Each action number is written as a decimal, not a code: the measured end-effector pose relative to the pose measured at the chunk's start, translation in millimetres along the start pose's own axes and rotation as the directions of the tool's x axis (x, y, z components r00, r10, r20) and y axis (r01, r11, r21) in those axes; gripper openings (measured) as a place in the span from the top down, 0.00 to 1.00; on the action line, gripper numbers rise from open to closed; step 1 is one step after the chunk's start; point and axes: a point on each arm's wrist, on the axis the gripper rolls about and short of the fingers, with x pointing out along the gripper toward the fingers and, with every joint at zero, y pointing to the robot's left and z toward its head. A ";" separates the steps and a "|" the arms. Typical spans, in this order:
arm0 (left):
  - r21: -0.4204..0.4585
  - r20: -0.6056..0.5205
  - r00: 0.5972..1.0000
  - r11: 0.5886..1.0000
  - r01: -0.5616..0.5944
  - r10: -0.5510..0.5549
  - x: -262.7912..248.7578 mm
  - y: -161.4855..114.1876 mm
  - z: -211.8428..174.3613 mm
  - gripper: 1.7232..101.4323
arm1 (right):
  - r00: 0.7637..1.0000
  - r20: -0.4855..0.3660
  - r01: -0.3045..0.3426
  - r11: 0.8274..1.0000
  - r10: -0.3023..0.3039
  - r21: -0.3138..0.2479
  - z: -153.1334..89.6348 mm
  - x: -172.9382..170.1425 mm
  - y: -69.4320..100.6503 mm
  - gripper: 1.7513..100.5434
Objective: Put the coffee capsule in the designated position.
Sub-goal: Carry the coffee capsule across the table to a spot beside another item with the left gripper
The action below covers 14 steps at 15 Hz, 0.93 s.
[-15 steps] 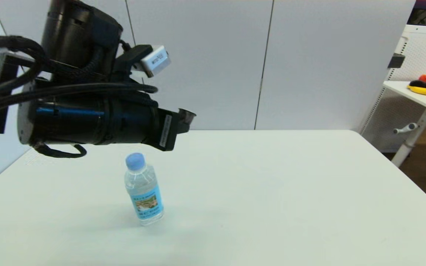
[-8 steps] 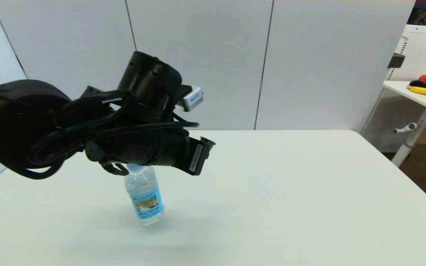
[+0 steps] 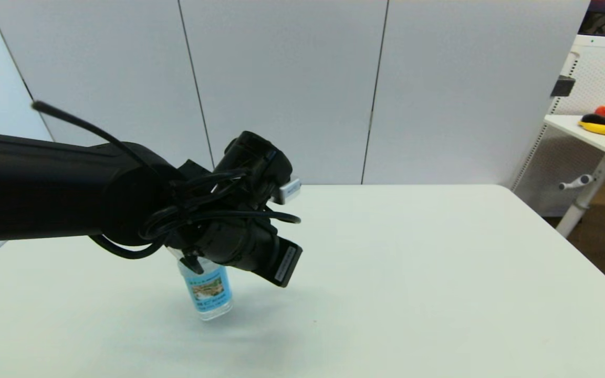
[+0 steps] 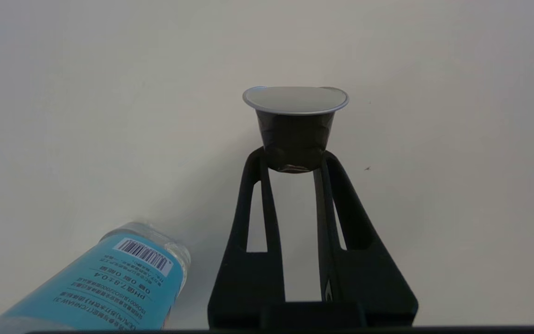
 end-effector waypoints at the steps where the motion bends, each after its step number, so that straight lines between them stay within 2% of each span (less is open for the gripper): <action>1: 0.002 -0.014 1.000 1.000 0.000 0.000 0.0 -0.6 0.7 0.87 | 1.000 0.000 0.000 1.000 0.000 0.000 0.0 0.0 0.0 0.03; 14: 0.032 -0.072 0.997 0.999 0.008 -0.005 25.0 -13.7 8.2 0.87 | 1.000 0.000 0.000 1.000 0.000 0.000 0.0 0.0 0.0 0.03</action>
